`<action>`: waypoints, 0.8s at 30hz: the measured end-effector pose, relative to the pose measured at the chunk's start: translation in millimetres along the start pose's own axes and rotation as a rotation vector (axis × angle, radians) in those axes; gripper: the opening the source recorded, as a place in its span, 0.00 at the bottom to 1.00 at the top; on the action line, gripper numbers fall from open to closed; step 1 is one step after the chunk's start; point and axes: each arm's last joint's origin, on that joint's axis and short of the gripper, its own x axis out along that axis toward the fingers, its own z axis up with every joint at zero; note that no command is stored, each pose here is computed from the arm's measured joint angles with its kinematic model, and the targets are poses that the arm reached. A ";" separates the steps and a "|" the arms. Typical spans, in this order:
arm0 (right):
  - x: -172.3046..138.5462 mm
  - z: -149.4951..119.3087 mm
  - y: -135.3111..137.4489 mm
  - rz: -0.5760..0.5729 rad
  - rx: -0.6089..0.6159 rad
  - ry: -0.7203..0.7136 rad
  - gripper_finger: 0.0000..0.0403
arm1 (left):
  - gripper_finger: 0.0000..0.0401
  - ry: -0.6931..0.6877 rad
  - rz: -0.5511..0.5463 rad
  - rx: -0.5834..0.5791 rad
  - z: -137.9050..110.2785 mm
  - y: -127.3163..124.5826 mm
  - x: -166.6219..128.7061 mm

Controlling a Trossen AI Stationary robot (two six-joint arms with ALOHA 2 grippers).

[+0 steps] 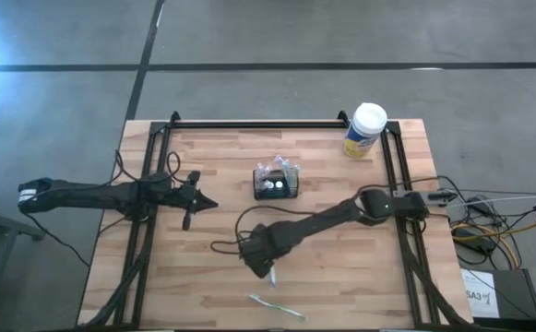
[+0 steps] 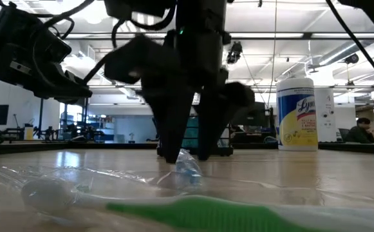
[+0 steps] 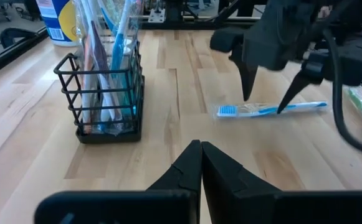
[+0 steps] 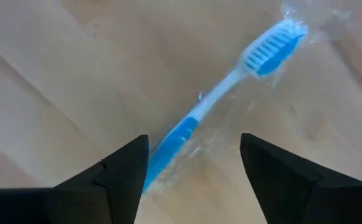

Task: Pick & Place toothbrushing station
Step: Put the blue toothbrush into the mesh organizer

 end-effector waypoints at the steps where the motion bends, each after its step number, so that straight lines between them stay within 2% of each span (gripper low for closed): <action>1: 4.5 0.3 1.0 0.001 0.000 0.000 0.62 | 0.03 0.000 0.000 0.000 0.0 0.0 0.0; 7: 15.2 1.5 -0.5 0.008 -0.033 0.030 0.60 | 0.02 0.001 -0.004 -0.013 -0.1 -0.1 0.0; 11: 20.4 1.1 -3.4 0.010 -0.084 0.064 0.54 | 0.02 0.006 -0.006 -0.023 -0.6 -0.2 0.0; 15: 22.1 0.5 -5.1 0.007 -0.102 0.083 0.42 | 0.02 0.015 -0.011 -0.027 -1.5 -0.4 0.0; 24: 16.6 5.0 -11.3 0.000 -0.195 0.099 0.07 | 0.02 0.018 -0.012 -0.026 -1.7 -0.4 0.0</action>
